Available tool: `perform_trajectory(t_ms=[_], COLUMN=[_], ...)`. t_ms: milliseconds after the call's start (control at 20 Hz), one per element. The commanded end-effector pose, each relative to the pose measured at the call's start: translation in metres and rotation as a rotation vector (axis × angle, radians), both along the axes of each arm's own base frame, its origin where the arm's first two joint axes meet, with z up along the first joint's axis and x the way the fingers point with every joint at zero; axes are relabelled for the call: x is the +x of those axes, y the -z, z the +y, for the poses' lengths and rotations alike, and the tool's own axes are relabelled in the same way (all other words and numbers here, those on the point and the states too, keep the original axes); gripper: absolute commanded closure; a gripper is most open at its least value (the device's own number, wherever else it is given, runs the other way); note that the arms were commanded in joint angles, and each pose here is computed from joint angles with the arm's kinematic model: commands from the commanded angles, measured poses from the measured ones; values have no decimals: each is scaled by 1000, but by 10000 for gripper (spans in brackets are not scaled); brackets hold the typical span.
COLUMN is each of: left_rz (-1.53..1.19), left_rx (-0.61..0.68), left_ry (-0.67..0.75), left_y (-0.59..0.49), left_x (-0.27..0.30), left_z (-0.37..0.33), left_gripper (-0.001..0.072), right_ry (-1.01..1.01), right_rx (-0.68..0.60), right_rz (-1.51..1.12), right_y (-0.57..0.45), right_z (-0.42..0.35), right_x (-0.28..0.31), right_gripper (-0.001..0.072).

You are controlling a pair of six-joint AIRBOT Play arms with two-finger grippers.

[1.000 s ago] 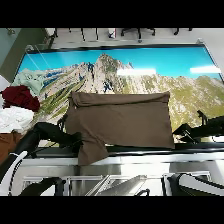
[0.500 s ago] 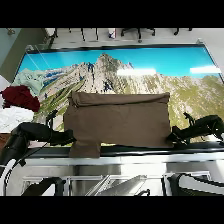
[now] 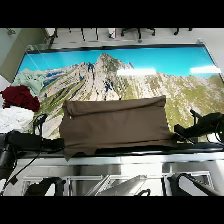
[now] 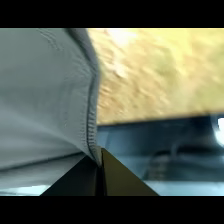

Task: Fold the shirts.

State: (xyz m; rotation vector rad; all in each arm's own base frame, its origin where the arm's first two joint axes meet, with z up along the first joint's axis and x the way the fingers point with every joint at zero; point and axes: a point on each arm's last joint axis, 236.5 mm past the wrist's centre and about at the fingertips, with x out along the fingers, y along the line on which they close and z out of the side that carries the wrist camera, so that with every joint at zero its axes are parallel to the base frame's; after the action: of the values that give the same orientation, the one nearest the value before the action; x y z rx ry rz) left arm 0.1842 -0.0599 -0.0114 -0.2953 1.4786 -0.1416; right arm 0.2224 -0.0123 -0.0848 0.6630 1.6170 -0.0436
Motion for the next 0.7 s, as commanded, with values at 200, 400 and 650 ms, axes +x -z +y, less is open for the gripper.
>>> perform_trajectory(t_ms=[200,400,650], left_rz=[-147,-245,-189], left_rx=[19,11,16], left_ry=[-26,9,33], left_y=[-13,-37,-8], left_x=[64,153,225], left_z=[4,-13,-20], left_gripper=[688,688,688], right_ry=[88,155,103], right_rx=[-21,37,27], right_rz=[-250,-463,-492], right_y=[-26,-63,-46], right_z=[4,6,5], right_x=[63,141,196], right_gripper=[691,691,690])
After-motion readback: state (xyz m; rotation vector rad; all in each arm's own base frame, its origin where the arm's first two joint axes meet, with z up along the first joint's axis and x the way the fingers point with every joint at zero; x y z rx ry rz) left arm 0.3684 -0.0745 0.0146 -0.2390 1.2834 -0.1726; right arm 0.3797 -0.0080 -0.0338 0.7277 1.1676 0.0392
